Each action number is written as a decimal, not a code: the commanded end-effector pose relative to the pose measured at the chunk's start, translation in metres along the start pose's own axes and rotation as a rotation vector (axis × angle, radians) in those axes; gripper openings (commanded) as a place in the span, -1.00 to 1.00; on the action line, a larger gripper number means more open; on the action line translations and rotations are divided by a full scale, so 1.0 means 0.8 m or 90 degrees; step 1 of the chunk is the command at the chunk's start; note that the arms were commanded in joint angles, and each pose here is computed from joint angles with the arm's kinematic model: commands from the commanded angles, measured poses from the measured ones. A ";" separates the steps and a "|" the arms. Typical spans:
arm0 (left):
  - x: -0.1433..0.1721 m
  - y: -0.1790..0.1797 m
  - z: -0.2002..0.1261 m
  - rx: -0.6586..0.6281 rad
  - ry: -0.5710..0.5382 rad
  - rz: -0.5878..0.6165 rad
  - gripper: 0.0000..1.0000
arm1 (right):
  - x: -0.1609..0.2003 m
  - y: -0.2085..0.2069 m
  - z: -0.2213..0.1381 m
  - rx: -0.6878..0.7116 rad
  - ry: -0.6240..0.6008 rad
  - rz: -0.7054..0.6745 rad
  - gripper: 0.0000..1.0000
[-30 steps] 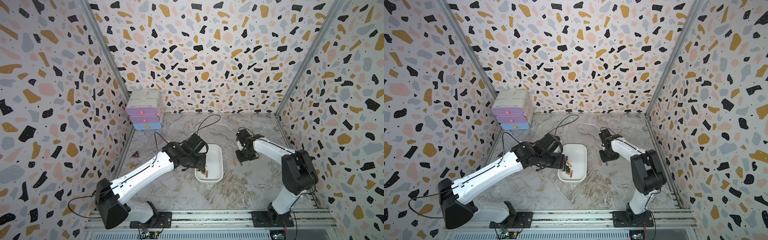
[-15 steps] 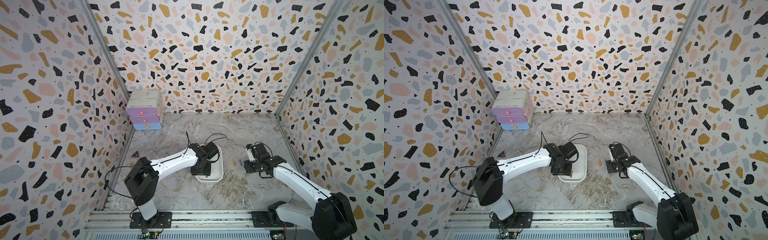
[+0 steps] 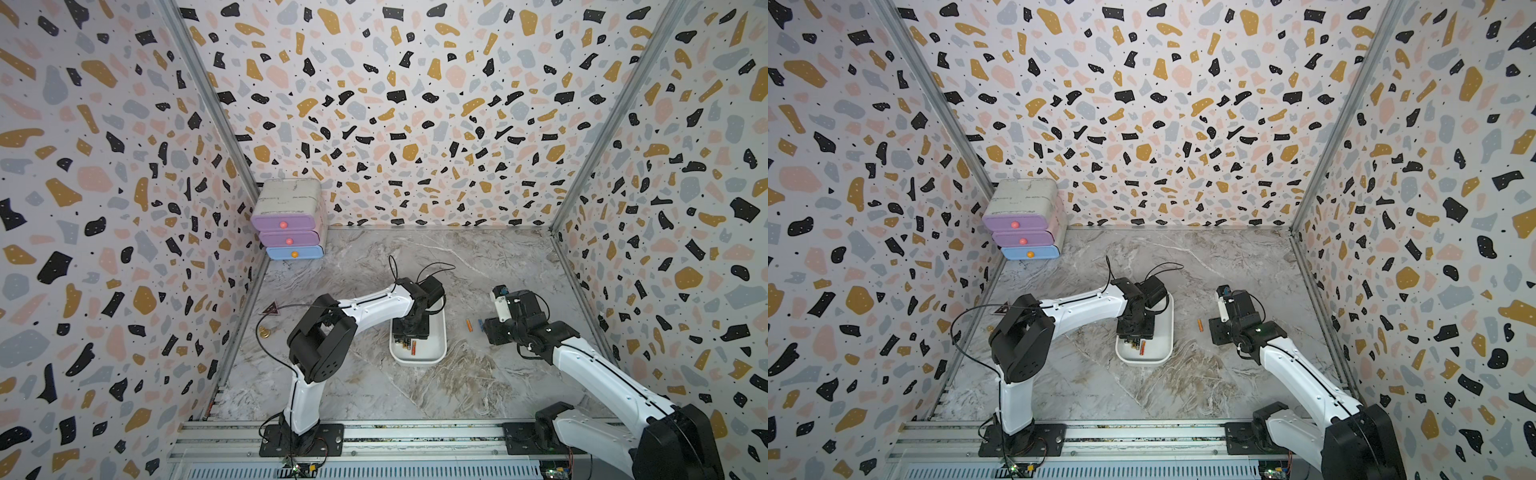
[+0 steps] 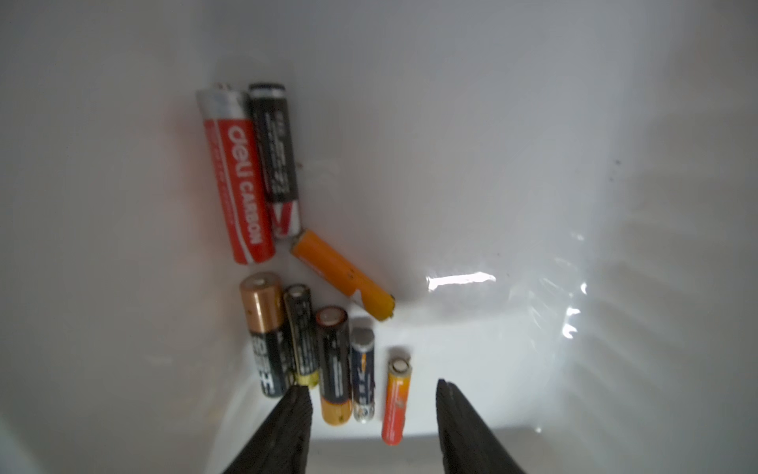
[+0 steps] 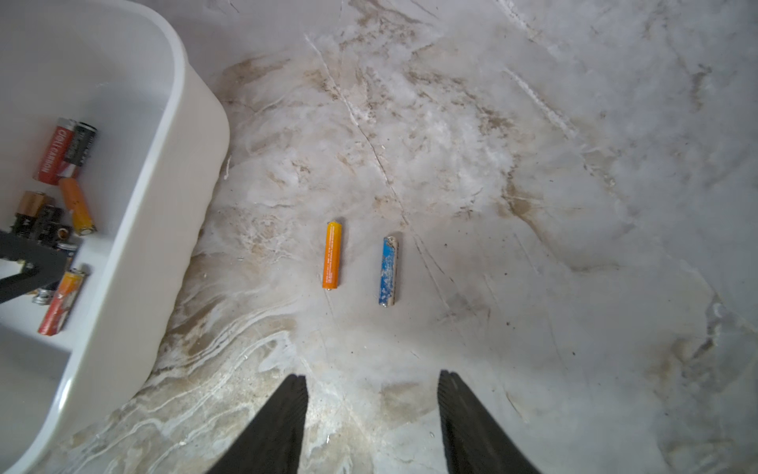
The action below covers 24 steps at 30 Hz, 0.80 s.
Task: Take the batteries out of the storage box
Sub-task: Pick up the battery from the storage box.
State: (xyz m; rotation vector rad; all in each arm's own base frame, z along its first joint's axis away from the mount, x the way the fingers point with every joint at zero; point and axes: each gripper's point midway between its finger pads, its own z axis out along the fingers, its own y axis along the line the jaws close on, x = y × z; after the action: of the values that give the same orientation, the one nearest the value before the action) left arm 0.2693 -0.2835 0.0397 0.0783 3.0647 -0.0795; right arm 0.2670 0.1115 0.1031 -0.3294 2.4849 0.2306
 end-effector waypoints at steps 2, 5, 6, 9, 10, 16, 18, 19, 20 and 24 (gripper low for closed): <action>-0.031 0.003 -0.003 -0.015 -0.035 0.000 0.06 | -0.010 0.010 -0.005 -0.024 -0.025 -0.010 0.14; -0.038 0.007 0.008 -0.023 -0.029 -0.002 0.09 | -0.010 0.011 -0.007 -0.027 -0.027 -0.009 0.15; -0.040 0.007 0.010 -0.025 -0.029 -0.002 0.09 | -0.010 0.012 -0.007 -0.030 -0.028 -0.009 0.15; -0.046 0.006 0.019 -0.021 -0.027 0.000 0.07 | -0.009 0.013 -0.008 -0.036 -0.029 -0.008 0.16; -0.047 0.005 0.022 -0.019 -0.025 0.000 0.04 | -0.009 0.014 -0.009 -0.037 -0.030 -0.007 0.16; -0.048 -0.013 0.020 0.017 -0.022 0.012 -0.37 | -0.011 0.010 -0.009 -0.025 -0.036 -0.008 0.16; -0.048 -0.016 0.016 0.024 -0.028 0.018 -0.50 | -0.009 0.006 -0.007 -0.015 -0.031 -0.007 0.16; -0.048 -0.018 0.014 0.028 -0.035 0.023 -0.54 | -0.009 0.006 -0.007 -0.014 -0.031 -0.007 0.16; -0.050 -0.019 0.012 0.029 -0.042 0.025 -0.57 | -0.010 0.006 -0.007 -0.015 -0.030 -0.007 0.16; -0.051 -0.019 0.016 0.019 -0.039 0.035 -0.61 | -0.010 0.005 -0.007 -0.010 -0.030 -0.006 0.17</action>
State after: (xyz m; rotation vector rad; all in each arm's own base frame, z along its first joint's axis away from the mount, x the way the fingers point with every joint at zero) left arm 0.3054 -0.2934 0.0221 0.1181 3.0262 -0.0991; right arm 0.2684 0.1158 0.1095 -0.3345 2.4496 0.2647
